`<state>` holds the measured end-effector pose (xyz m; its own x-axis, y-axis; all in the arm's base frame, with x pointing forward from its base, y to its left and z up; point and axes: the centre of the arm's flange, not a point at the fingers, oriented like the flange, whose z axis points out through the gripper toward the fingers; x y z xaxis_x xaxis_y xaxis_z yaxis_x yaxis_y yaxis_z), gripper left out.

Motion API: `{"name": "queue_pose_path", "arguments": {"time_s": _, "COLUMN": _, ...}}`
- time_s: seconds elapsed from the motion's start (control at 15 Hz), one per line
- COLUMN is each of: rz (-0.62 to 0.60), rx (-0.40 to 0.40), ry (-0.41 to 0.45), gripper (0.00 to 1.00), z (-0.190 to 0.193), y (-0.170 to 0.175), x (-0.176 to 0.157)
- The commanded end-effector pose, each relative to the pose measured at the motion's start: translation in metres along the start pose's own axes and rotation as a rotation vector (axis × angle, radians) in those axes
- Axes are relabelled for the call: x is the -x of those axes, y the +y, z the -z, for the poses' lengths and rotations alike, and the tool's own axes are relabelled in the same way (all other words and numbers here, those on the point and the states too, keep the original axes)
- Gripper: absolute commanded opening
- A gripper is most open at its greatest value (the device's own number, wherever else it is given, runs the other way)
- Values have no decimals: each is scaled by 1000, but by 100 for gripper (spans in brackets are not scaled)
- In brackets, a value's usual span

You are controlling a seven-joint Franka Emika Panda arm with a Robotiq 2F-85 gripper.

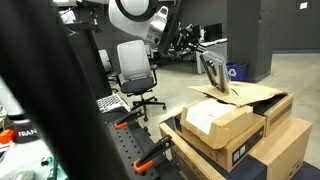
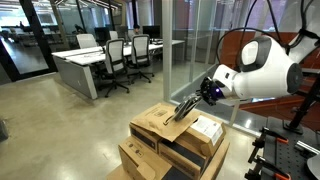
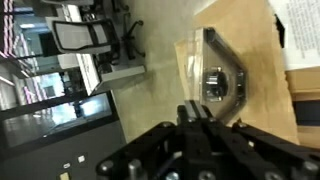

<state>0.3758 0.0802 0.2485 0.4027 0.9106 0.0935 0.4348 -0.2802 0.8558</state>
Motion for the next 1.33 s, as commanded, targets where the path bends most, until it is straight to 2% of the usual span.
{"name": "queue_pose_path", "arguments": {"time_s": 0.0, "rz": -14, "rx": 12, "ry": -9, "gripper": 0, "z": -4, "y": 1, "x": -4}}
{"name": "queue_pose_path", "arguments": {"time_s": 1.27, "rz": -25, "rx": 3, "ry": -18, "gripper": 0, "z": -6, "y": -2, "x": 3}}
